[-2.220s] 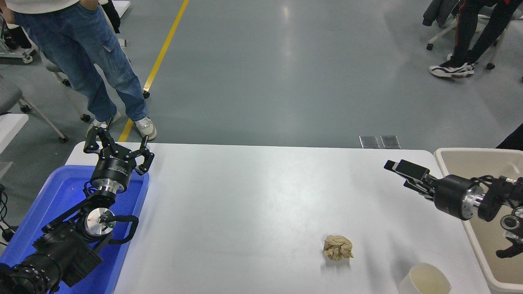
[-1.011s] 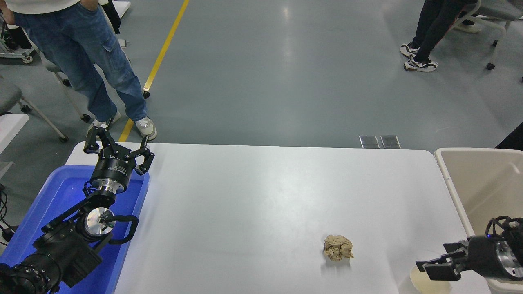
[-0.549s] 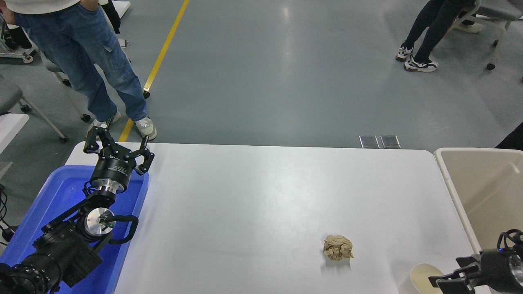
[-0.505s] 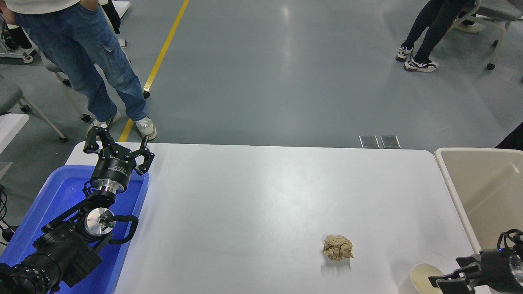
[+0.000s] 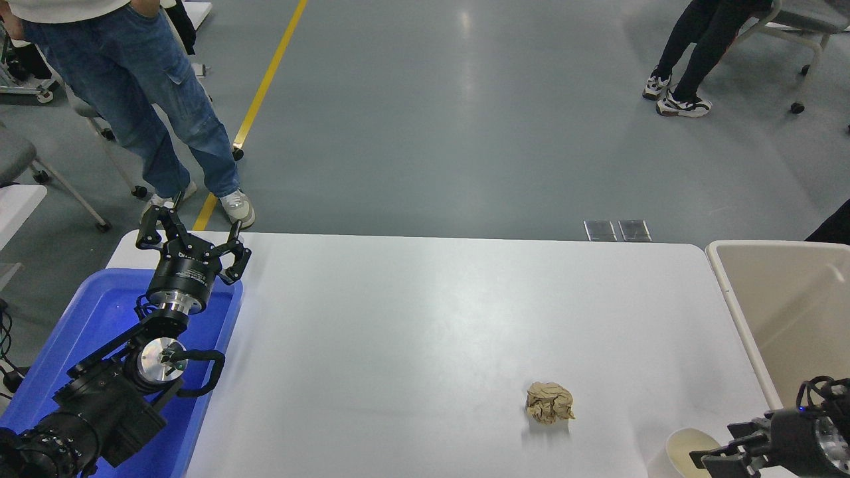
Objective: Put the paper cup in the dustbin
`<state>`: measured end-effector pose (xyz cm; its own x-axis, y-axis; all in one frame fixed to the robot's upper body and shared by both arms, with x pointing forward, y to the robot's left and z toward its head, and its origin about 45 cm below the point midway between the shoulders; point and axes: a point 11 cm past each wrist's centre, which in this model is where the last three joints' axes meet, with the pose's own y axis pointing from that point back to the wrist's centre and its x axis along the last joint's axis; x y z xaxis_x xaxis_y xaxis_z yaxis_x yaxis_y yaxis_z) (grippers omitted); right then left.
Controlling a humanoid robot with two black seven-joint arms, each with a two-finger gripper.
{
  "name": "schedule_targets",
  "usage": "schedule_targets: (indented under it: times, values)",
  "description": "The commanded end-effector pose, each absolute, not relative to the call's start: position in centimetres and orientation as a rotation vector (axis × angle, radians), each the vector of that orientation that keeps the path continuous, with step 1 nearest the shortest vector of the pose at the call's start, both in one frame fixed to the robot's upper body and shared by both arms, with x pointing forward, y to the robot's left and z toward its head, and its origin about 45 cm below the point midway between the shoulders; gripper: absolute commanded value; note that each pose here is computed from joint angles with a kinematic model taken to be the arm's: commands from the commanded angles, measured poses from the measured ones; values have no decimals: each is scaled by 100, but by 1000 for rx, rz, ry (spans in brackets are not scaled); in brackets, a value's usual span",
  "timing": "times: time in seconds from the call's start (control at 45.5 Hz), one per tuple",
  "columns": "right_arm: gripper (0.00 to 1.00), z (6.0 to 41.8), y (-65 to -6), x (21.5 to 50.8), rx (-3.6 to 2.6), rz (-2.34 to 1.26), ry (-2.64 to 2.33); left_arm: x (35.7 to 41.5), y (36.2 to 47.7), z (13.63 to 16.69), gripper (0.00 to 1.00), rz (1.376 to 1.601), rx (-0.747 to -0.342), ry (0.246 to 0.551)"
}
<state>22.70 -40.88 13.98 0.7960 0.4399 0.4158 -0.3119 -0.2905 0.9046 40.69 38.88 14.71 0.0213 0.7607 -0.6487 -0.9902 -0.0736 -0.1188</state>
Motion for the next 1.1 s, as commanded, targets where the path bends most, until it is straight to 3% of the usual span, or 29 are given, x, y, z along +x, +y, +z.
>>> schedule_targets:
  times: [0.0, 0.066, 0.132, 0.703, 1.077]
  values:
    - [28, 1342, -4140, 2274, 1683, 756, 130, 4069, 3887, 1471, 100, 1524, -665, 445]
    - [5, 1344, -4143, 2281, 1674, 775, 138, 4069, 3888, 1471, 100, 1525, -665, 445]
    - [0, 1353, -4144, 2289, 1670, 789, 140, 4069, 3888, 1471, 100, 1525, -665, 445]
    - [0, 1444, -4113, 2314, 1695, 791, 127, 4069, 3888, 1471, 100, 1525, -665, 445]
    - [0, 2525, -4139, 2596, 1736, 740, 17, 4069, 3888, 1471, 100, 1525, -665, 445]
